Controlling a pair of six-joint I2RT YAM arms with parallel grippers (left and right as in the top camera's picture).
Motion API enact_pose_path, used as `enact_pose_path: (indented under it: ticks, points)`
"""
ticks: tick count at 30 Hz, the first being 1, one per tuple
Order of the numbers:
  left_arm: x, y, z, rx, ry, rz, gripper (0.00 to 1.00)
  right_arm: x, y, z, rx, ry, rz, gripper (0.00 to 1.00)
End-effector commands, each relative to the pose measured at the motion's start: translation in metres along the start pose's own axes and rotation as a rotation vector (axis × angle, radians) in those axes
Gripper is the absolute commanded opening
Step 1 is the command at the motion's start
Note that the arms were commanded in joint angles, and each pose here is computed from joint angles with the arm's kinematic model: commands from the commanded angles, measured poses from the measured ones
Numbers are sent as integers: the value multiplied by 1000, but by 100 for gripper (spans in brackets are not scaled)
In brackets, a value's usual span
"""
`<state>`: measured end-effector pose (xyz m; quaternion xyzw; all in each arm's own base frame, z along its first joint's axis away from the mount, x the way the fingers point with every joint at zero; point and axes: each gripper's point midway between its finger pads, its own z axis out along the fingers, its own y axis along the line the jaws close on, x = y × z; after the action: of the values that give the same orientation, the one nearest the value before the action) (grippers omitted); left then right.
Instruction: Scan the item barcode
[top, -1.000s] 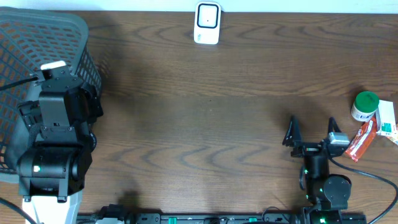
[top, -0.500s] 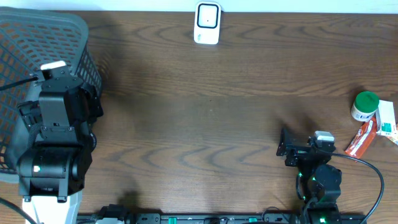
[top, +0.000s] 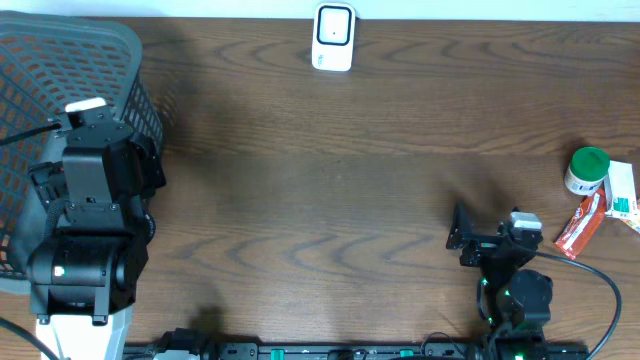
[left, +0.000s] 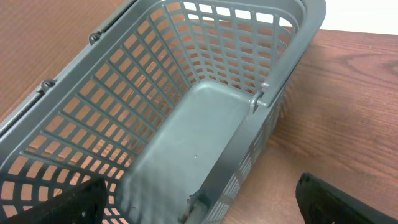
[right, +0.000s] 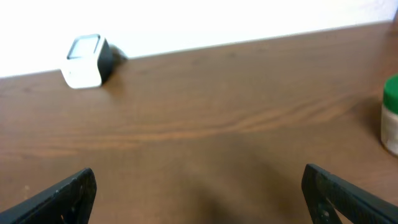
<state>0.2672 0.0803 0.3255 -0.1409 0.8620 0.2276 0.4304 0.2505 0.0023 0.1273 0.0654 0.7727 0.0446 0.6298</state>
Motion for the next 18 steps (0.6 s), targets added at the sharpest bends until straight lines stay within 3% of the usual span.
enact_pose_path:
  ticks: [1,5,18]
  points:
    - [2,1,3,-14,9,-2,96,-12,0,-4,-1,-57,13,99]
    - [2,1,3,-14,9,-2,96,-29,3,-10,-15,-133,-30,99]
    - [2,1,3,-14,9,-2,96,-28,5,-10,-24,-132,-52,99]
